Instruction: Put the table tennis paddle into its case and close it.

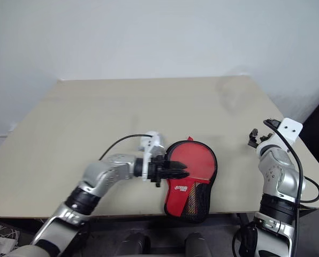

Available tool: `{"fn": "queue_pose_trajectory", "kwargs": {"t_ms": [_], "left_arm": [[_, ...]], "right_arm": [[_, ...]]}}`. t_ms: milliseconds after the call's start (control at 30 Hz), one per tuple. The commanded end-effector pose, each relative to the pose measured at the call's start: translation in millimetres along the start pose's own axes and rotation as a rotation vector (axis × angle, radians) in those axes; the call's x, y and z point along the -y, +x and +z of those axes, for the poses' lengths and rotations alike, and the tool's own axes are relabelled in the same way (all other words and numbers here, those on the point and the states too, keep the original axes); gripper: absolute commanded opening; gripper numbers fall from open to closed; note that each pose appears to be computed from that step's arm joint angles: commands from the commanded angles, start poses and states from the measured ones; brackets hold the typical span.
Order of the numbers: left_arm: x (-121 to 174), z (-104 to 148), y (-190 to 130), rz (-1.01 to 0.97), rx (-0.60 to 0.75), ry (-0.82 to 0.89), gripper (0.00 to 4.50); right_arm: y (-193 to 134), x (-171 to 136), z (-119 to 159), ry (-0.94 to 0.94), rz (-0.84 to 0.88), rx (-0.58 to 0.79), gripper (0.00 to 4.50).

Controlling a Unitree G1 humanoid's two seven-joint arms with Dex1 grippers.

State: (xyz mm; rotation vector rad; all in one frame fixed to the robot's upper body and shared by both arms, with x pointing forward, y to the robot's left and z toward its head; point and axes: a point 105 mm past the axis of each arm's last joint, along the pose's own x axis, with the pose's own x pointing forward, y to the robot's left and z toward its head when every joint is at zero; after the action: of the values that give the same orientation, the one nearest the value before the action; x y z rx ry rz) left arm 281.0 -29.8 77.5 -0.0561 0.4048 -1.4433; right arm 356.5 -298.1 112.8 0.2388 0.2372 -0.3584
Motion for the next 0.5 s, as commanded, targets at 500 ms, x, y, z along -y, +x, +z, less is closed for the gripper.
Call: {"fn": "queue_pose_trajectory", "kwargs": {"t_ms": [500], "left_arm": [[-26.1,-49.7,37.4,0.146,-0.236,0.151,1.75]], "right_arm": [[-4.4,-137.7,38.2,0.047,0.679,-0.122,4.50]]}}
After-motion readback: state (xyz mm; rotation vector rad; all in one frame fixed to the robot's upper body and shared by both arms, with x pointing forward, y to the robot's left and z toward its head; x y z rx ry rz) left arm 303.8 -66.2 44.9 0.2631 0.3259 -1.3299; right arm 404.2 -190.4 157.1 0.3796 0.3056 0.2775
